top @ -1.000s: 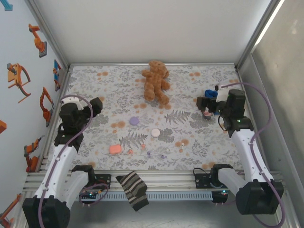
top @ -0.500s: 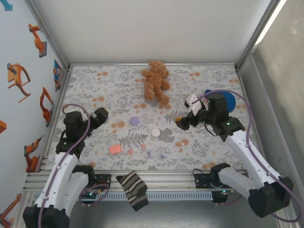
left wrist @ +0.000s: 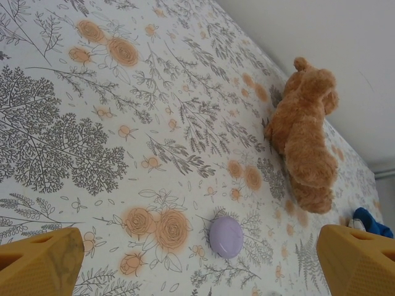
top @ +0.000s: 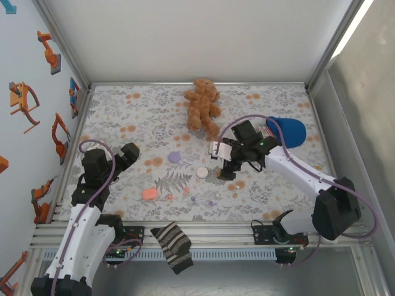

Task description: Insert wireless bluetooth earbuds into charging case

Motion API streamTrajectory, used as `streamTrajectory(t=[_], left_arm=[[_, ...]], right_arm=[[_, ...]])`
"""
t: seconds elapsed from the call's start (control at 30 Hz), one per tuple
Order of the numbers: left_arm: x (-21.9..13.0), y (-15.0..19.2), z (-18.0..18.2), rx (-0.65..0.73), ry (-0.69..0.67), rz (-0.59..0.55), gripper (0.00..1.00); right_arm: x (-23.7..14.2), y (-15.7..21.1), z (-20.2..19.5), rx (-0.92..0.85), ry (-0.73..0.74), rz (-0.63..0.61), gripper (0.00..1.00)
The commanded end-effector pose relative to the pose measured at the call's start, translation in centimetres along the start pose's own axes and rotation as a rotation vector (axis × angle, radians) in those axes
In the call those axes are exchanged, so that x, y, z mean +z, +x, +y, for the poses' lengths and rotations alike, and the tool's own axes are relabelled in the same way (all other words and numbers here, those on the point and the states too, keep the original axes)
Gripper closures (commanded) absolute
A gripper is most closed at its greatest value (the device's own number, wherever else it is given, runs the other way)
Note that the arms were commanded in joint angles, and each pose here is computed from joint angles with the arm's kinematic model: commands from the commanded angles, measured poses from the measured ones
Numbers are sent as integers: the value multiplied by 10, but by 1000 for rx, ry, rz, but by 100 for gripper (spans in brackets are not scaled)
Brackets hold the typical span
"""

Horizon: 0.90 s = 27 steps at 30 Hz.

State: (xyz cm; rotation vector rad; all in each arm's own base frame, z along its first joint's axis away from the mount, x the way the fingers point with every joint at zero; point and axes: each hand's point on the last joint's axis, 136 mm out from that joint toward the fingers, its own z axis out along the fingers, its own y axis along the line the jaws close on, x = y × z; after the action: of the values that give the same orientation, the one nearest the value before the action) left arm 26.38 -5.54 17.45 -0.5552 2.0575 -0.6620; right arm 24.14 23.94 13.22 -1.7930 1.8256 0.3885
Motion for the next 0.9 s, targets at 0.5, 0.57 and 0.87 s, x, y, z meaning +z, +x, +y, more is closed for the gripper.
streamTrajectory(t=[0.5,0.57,0.87], left_arm=[[-9,4,10,1,-43,-9,4],[-9,4,9,2,-43,-10,4],[-10,3,9,1,-47,-11,4]], right_arm=[[68,-1,-8,-198,-131,195,3],[76,1,-5,-202,-154,213,3],[102,8,4,-221,-196,265,9]])
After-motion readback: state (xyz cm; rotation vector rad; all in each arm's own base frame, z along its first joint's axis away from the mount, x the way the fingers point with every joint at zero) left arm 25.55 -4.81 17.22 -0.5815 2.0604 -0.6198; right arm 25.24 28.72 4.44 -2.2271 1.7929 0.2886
